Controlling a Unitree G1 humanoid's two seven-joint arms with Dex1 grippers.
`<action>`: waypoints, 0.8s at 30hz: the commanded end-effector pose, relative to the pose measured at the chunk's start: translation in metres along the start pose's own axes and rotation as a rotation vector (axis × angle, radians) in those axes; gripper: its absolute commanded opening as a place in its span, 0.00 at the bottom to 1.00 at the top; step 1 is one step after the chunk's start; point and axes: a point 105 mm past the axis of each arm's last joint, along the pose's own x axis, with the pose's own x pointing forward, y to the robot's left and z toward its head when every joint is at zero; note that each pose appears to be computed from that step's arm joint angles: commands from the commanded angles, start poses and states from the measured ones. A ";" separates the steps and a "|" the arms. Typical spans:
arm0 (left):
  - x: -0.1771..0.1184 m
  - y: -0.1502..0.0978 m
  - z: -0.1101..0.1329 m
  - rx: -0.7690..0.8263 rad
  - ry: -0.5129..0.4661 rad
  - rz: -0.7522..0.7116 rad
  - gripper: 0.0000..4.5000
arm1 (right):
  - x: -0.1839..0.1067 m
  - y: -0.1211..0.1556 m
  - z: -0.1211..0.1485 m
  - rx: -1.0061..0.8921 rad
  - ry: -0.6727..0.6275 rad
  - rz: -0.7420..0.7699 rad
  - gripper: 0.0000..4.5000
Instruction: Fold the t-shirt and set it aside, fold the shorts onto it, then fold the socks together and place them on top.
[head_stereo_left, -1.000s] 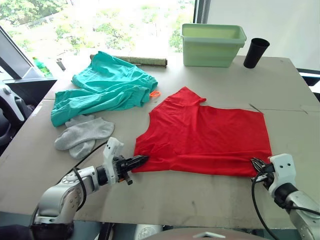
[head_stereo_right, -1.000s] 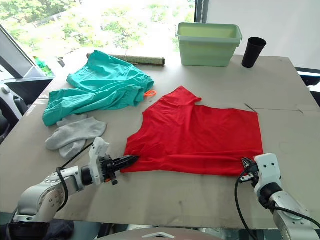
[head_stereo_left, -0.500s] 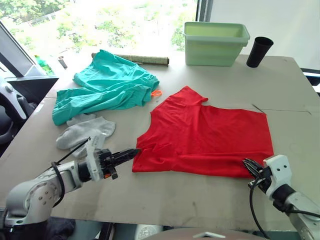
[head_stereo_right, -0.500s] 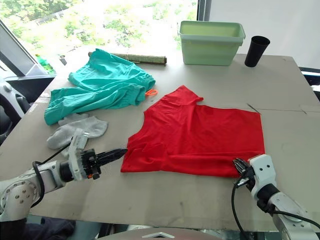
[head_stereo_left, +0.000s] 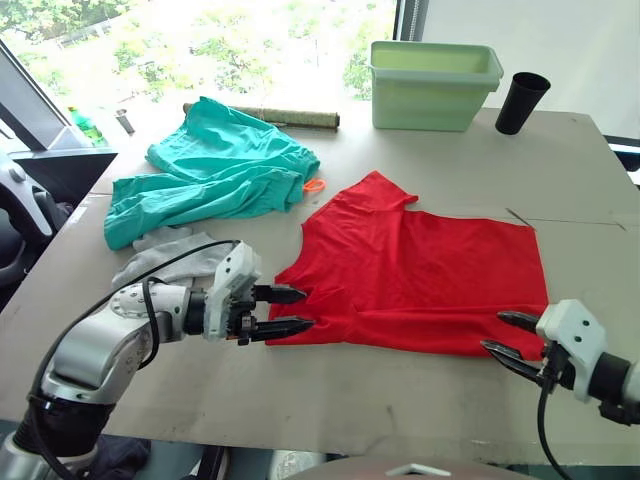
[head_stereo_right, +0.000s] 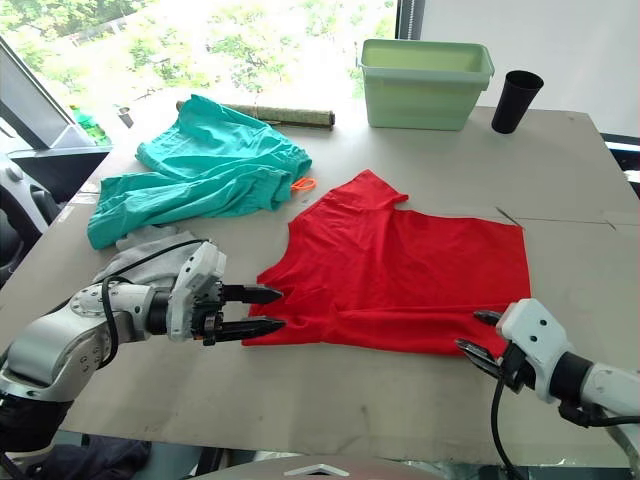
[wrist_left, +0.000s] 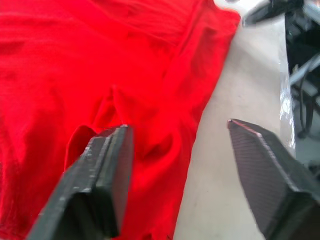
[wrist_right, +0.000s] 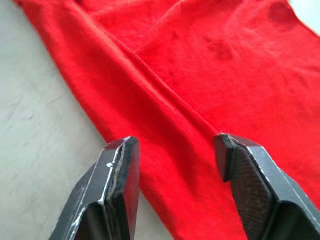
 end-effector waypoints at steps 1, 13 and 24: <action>-0.005 -0.006 -0.014 0.117 0.090 -0.051 0.72 | -0.008 -0.002 -0.012 -0.037 0.067 0.022 0.59; -0.022 0.039 -0.015 -0.234 -0.048 0.190 0.72 | 0.045 0.016 0.055 0.012 -0.241 0.162 0.59; -0.008 0.036 -0.022 -0.275 -0.028 0.187 0.32 | 0.070 0.017 0.059 0.006 -0.235 0.185 0.59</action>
